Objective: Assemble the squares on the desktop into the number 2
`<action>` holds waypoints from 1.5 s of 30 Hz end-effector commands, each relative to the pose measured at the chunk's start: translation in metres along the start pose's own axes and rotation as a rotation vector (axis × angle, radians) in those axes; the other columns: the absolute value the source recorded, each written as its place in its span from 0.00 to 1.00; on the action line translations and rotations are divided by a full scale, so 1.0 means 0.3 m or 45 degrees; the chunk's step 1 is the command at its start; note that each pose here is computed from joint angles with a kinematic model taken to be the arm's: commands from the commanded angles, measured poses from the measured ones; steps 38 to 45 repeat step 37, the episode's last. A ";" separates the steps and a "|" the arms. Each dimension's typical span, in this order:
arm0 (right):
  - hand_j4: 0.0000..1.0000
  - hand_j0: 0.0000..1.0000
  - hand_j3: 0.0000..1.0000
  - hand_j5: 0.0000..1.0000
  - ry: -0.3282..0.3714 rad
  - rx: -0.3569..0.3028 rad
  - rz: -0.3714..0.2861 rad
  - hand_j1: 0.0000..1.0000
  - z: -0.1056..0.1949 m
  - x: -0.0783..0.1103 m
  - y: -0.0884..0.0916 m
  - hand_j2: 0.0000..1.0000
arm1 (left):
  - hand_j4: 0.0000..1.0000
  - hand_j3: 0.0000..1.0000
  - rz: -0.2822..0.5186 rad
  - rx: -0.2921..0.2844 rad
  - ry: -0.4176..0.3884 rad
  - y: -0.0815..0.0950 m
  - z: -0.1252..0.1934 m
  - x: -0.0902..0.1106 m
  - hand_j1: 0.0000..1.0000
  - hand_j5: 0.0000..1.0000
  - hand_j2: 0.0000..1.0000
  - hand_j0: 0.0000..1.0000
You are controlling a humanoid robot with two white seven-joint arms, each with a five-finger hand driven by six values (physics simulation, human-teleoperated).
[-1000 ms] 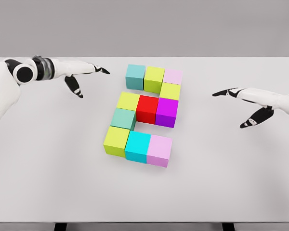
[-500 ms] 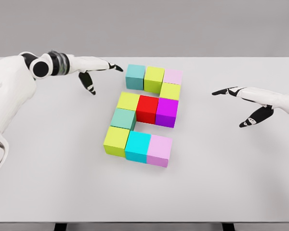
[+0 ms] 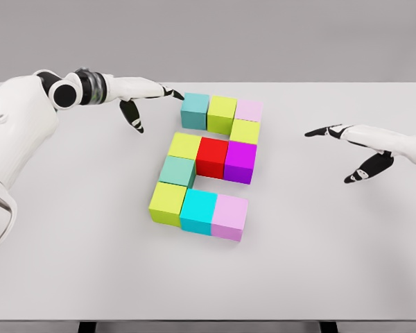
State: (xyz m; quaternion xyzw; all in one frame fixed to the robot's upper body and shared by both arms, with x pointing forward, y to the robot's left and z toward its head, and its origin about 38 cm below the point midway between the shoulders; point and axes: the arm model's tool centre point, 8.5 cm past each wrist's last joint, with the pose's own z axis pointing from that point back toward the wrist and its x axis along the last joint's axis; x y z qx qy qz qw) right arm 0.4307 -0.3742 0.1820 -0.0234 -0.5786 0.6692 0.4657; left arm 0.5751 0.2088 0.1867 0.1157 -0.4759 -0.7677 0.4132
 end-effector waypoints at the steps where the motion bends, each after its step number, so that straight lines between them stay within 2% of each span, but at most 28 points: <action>1: 1.00 1.00 1.00 1.00 -0.001 -0.007 -0.008 1.00 0.002 0.000 -0.003 1.00 | 1.00 1.00 0.006 0.010 -0.004 0.006 -0.001 0.003 1.00 1.00 1.00 1.00; 21: 1.00 1.00 1.00 1.00 -0.002 -0.006 -0.007 1.00 0.000 0.001 -0.002 1.00 | 1.00 1.00 -0.019 0.008 -0.050 0.014 -0.037 0.055 1.00 1.00 1.00 1.00; 29: 1.00 1.00 1.00 1.00 -0.001 -0.009 0.002 1.00 0.002 0.003 -0.011 1.00 | 1.00 1.00 -0.002 0.041 -0.015 0.026 0.010 0.008 1.00 1.00 1.00 1.00; 32: 1.00 1.00 1.00 1.00 -0.037 0.015 0.075 1.00 0.024 0.061 -0.036 1.00 | 1.00 1.00 0.001 0.043 0.002 0.023 0.028 -0.013 1.00 1.00 1.00 1.00; 34: 1.00 1.00 1.00 1.00 -0.017 0.020 0.086 1.00 0.050 0.057 -0.045 1.00 | 1.00 1.00 0.003 0.042 0.005 0.022 0.030 -0.016 1.00 1.00 1.00 1.00; 45: 1.00 1.00 1.00 1.00 -0.009 0.015 0.086 1.00 0.055 0.052 -0.051 1.00 | 1.00 1.00 0.004 0.042 0.006 0.021 0.031 -0.018 1.00 1.00 1.00 1.00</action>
